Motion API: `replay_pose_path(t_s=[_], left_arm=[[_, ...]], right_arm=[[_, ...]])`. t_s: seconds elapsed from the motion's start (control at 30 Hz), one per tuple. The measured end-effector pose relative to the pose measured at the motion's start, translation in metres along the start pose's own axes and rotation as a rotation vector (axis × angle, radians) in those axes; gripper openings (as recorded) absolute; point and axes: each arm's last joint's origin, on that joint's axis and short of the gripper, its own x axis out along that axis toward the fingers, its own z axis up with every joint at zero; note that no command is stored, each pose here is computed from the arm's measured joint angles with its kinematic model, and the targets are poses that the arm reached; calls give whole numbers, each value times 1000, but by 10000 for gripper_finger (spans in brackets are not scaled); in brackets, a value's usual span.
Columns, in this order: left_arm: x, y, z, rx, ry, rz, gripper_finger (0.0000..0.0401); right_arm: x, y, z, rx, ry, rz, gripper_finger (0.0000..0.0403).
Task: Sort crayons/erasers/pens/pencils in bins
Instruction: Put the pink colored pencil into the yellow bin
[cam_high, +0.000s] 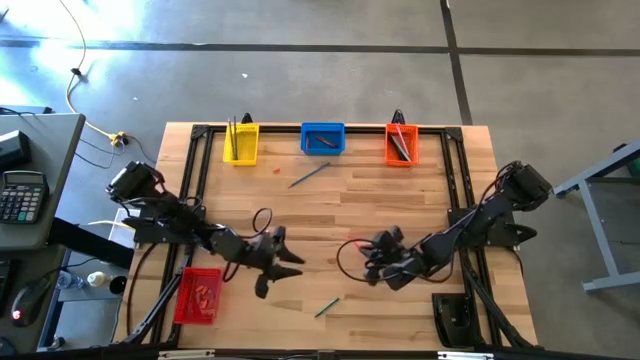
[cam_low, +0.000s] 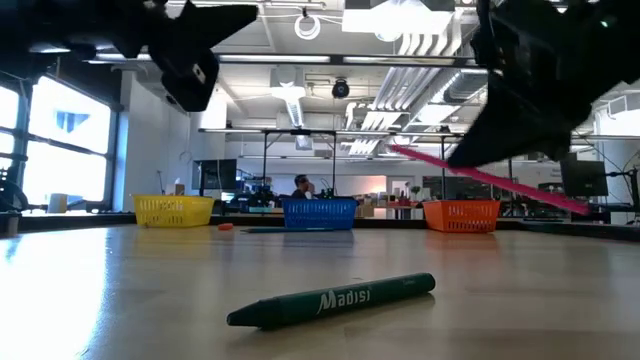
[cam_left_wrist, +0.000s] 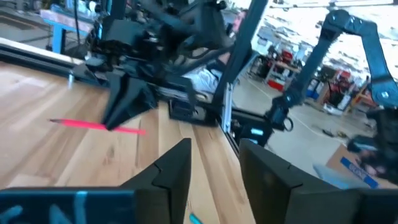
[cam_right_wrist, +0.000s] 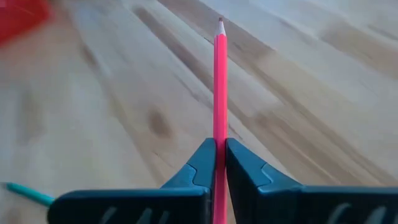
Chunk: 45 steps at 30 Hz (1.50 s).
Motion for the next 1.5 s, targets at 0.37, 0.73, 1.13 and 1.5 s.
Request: replay_pose_path(t_s=[0.37,0.73,1.13,1.5], left_arm=[[11,-4,14,-1,-57,-7,163],[29,-14,41,63,-167,-13,170],[48,-26,74,179,-275,18,170],[65,-20,81,214,-256,-34,170]], right_arm=[[-10,34,36,-131,-370,213,12],[-29,51,60,-269,-611,401,12],[-37,55,67,-345,-696,525,12],[-39,56,69,-369,-728,541,12]])
